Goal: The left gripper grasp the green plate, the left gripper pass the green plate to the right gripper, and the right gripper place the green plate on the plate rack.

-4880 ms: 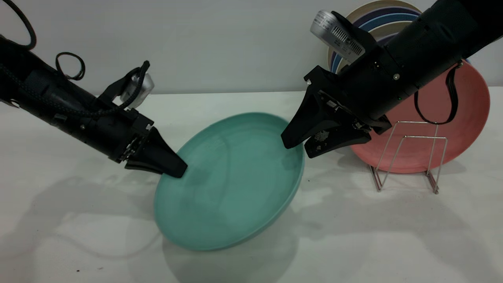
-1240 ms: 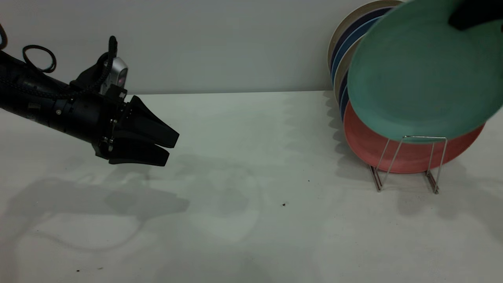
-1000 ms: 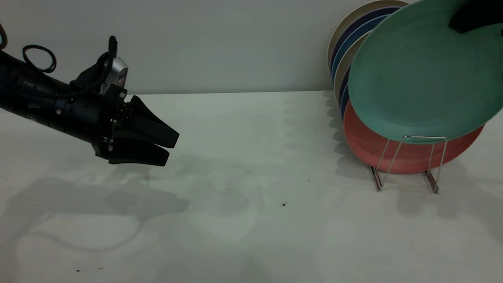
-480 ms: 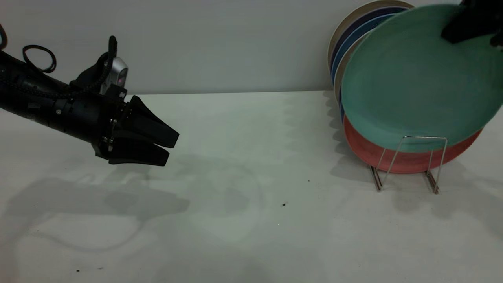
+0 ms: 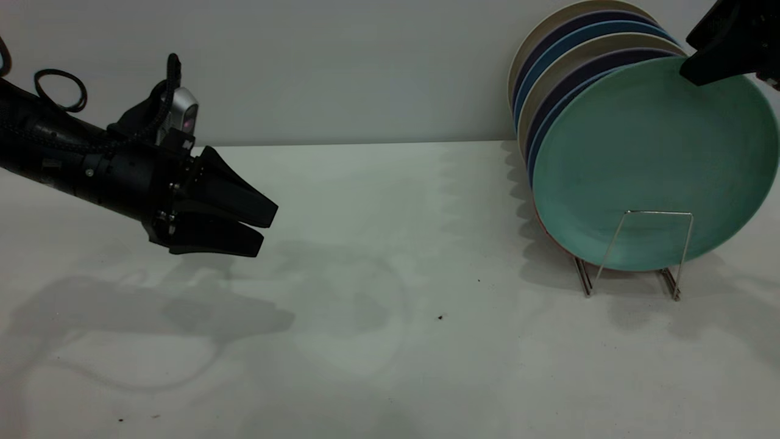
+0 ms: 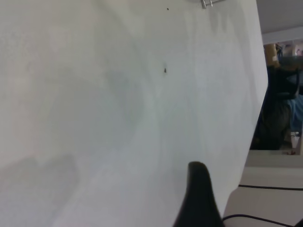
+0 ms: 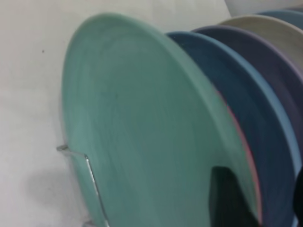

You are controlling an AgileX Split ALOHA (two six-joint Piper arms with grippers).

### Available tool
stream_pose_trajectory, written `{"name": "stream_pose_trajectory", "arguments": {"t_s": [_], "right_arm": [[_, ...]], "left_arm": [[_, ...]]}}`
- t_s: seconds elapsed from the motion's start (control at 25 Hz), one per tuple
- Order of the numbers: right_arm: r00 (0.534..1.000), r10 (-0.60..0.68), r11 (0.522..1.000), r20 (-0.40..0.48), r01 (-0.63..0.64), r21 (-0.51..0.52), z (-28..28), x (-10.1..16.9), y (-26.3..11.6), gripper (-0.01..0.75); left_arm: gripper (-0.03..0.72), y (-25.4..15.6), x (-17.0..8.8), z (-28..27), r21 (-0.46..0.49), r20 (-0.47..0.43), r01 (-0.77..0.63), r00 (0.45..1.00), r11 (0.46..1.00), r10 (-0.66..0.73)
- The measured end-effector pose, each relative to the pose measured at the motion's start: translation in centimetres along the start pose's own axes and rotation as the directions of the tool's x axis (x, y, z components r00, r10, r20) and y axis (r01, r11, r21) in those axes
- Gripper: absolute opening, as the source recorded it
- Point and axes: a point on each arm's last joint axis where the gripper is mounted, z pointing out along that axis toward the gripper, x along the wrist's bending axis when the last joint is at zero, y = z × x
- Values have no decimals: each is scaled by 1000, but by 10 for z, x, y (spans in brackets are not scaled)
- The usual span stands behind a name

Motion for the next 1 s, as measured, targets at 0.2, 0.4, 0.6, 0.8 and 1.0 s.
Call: {"name": "stream_pose_trajectory", "arguments": {"t_s": [0.2,0.4,0.6,0.8,1.0], "right_arm": [[997,45,998,-68,-47,-29,-4,6,4,408],[982,108,990,-155,-120,-70,-21,12,16,413],[881,384,908,-277,-415,-62,-61,21,37,413],[617,674,707,-406,-699,112,-116,42,57,413],[557,768,632,-316,-741,227,-158,56,58,413]], "left_arm": [[589,-1,-3,0,11,28,1,1000,1000,-1],[589,0,-6,-5,5,35,14,999,1000,-14],[589,14,-40,-34,-50,-5,-60,998,997,60],[588,20,-110,-76,-53,-109,-162,982,985,155],[588,2,-190,-118,-17,-296,-258,924,966,242]]}}
